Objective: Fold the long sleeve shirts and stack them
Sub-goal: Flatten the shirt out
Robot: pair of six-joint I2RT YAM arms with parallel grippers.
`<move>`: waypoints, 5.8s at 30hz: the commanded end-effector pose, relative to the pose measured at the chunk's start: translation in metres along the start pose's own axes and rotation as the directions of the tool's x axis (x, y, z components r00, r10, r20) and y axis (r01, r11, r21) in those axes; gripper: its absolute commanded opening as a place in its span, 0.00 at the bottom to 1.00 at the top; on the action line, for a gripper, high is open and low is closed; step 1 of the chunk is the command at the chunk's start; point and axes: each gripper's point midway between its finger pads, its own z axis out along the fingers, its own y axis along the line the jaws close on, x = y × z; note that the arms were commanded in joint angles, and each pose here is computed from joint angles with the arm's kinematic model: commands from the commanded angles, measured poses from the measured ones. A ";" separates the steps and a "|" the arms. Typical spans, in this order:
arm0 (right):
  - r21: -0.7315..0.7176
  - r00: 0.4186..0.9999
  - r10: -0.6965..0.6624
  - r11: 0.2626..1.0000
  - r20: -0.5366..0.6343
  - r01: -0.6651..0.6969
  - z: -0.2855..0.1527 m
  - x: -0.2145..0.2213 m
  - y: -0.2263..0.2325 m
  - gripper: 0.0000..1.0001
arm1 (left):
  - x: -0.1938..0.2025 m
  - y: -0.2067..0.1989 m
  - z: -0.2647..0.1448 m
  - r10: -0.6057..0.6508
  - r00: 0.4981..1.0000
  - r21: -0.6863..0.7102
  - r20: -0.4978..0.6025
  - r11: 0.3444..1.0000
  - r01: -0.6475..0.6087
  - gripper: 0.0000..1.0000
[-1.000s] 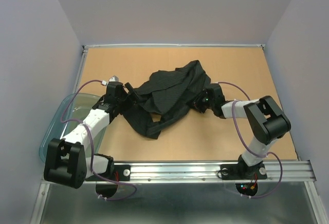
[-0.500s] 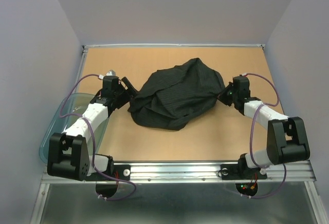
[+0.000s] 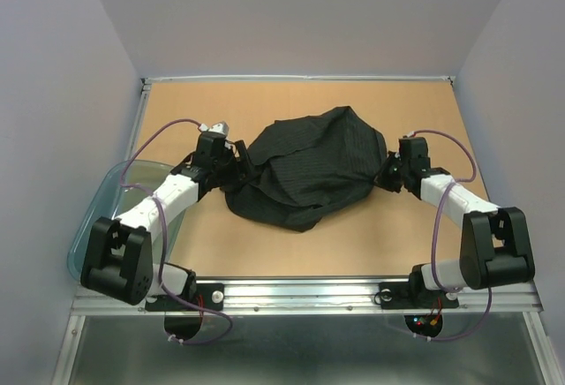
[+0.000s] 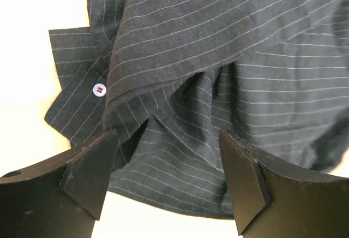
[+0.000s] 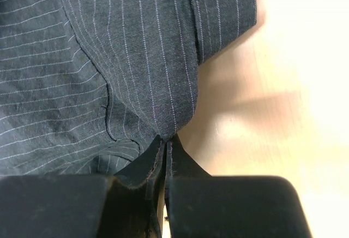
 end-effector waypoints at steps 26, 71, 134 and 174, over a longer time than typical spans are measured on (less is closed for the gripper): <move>-0.103 0.993 -0.102 0.989 0.066 0.109 -0.034 -0.019 0.027 0.01 | -0.039 0.038 0.011 0.128 0.986 -0.350 0.109 0.933 -0.082 0.80; -0.029 0.979 -0.187 0.981 0.078 0.190 -0.064 -0.013 0.011 0.01 | -0.128 -0.024 0.045 0.123 0.974 -0.242 0.190 0.967 -0.075 0.87; 0.164 0.848 -0.156 0.983 0.507 0.082 -0.159 -0.189 0.066 0.01 | -0.287 0.002 -0.070 -0.107 0.793 -0.134 0.600 0.964 0.231 0.00; -0.070 0.951 -0.201 0.972 0.234 0.223 -0.149 -0.037 0.031 0.74 | -0.081 0.016 -0.112 -0.080 0.928 0.038 0.364 0.997 0.071 0.84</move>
